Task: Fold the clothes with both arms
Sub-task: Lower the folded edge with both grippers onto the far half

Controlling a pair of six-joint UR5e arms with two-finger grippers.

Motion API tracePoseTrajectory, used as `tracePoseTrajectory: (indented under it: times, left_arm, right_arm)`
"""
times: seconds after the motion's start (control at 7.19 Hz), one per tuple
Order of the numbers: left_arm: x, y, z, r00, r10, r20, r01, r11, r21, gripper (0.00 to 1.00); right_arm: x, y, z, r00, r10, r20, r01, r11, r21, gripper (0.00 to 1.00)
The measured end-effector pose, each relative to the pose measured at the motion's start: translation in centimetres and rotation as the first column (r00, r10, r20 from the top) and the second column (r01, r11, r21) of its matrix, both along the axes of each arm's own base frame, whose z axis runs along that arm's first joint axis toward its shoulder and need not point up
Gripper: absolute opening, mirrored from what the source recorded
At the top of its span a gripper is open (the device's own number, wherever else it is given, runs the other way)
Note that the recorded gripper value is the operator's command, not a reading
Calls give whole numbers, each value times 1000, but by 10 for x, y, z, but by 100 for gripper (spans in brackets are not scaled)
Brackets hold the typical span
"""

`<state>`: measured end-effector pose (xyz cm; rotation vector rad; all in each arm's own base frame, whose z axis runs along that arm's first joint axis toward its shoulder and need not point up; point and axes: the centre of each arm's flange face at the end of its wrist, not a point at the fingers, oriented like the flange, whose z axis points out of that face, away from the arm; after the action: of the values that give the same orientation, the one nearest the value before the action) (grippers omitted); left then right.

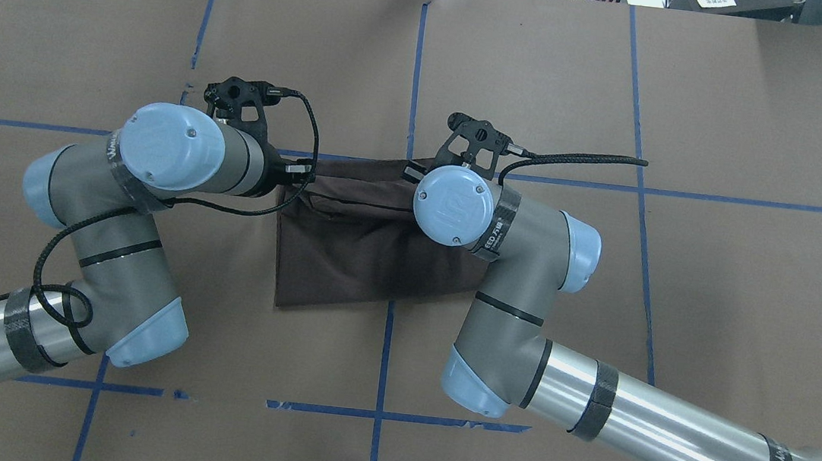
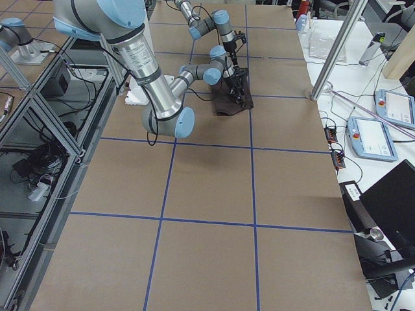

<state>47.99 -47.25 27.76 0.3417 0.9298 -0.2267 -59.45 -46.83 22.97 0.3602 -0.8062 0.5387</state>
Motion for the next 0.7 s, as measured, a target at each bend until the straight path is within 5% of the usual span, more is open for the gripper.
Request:
tracePoseTrajectory:
  times: [0.28,0.7]
  left_arm:
    - [-19,-15,1,999,41,16,-42,998,37,100]
    - [-23,-18,2,999,47,18,-48,998,42,100]
  right_arm:
    - [-8,28,-15,995,-101,-16,102,993,63,100]
    - [-45,76,-8,963,-219,-158,246,952,184,100]
